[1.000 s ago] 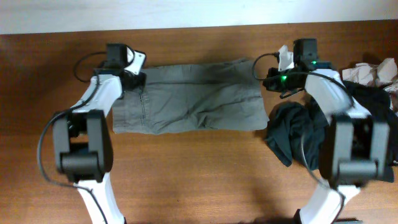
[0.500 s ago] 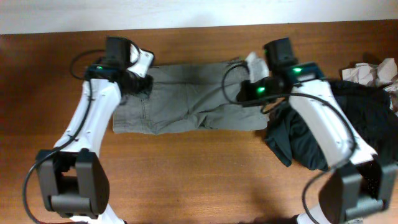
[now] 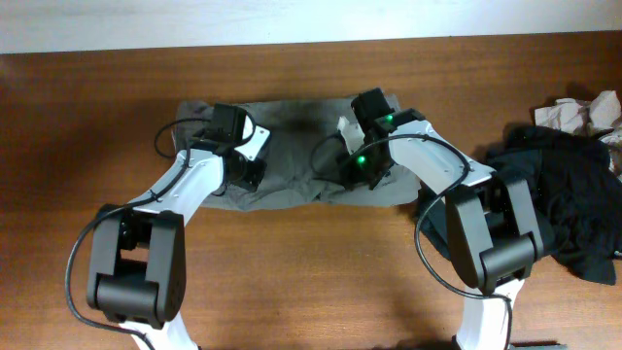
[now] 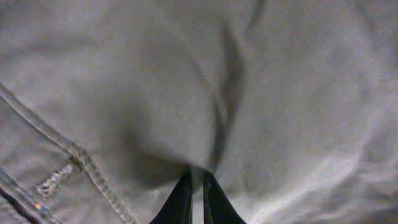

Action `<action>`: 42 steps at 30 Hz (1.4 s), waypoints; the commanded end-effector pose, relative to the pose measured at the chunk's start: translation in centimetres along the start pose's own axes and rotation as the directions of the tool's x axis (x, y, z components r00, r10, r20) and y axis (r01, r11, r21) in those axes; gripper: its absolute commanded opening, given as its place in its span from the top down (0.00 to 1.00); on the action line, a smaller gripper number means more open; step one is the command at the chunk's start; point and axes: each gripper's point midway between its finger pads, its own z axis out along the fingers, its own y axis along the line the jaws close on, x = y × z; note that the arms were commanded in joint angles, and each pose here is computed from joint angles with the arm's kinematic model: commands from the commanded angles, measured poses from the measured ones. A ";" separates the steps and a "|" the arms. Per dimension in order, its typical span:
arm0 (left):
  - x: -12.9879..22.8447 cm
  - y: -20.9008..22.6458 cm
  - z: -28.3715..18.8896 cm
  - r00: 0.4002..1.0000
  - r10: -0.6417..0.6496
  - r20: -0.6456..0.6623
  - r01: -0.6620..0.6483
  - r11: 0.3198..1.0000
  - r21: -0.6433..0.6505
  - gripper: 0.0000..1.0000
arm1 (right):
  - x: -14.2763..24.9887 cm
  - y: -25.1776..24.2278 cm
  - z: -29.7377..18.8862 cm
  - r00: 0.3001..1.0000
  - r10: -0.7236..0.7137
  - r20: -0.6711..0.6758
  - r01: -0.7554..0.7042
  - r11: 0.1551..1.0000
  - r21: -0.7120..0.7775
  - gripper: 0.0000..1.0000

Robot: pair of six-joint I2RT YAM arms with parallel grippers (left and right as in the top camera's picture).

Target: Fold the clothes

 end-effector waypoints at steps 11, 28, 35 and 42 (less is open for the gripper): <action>4.4 3.3 2.4 0.985 -0.098 -0.140 0.082 0.990 -0.119 0.96 | 5.3 -10.7 -3.0 0.958 0.264 -0.109 -0.187 0.869 0.459 0.96; 1.8 4.3 -0.5 0.981 -0.185 -0.053 0.182 0.981 -0.067 0.91 | 1.3 -3.0 -8.5 0.987 0.158 0.041 -0.155 0.986 -0.061 0.96; 1.5 2.8 -0.5 0.987 -0.151 -0.058 0.148 0.987 -0.055 0.90 | -1.1 7.5 -9.2 0.984 -0.055 0.171 0.095 0.967 -0.236 0.96; 1.5 2.9 -0.5 0.985 -0.164 -0.058 0.161 0.985 -0.055 0.90 | -4.0 11.1 -3.8 0.972 -0.057 0.228 0.108 0.970 -0.218 0.96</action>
